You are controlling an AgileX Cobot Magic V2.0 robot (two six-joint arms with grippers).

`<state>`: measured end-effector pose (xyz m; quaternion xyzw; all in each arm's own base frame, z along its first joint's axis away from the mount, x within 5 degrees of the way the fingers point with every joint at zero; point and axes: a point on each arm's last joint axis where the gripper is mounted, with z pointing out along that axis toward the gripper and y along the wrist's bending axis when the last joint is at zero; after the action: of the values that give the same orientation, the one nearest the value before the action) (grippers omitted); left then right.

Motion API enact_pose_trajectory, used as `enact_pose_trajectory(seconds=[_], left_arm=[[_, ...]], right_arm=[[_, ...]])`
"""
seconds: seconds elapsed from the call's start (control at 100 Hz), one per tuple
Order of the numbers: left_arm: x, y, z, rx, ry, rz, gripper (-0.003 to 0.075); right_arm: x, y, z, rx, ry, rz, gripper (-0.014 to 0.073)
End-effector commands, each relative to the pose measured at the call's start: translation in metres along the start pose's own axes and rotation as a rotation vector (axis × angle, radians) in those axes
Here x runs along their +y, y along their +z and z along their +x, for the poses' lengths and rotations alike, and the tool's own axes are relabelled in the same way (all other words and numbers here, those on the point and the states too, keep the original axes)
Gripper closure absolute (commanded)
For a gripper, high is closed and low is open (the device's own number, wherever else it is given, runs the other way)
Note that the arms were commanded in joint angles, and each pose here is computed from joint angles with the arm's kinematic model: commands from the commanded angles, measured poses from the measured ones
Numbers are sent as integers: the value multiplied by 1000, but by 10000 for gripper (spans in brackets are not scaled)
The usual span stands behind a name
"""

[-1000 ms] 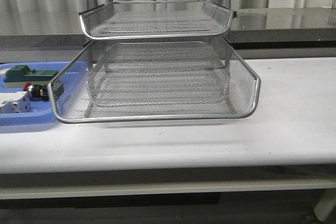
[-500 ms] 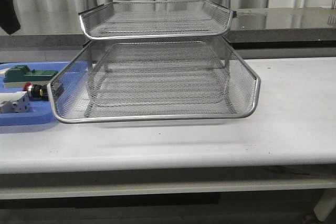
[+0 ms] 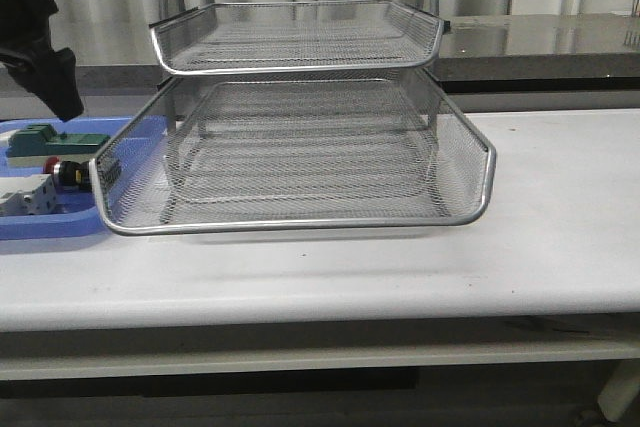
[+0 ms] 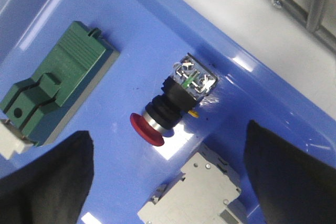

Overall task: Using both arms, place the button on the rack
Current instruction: 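Lower the left gripper onto the red push button and grasp it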

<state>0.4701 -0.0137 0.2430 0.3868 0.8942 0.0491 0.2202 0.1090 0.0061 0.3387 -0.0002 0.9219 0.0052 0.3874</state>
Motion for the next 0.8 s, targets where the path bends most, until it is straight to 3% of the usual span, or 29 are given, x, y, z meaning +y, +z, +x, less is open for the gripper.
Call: enact_pose_trajectory(seconds=[0.0,0.79], left_arm=[[6,-24,-16,-79,27,-69,162],[21,32,-25,-27,88,-31,162]], right_arm=[[-1,-8,-12,-95,-6,7,662],[-1,-8,-12,-95,-6,7,662]])
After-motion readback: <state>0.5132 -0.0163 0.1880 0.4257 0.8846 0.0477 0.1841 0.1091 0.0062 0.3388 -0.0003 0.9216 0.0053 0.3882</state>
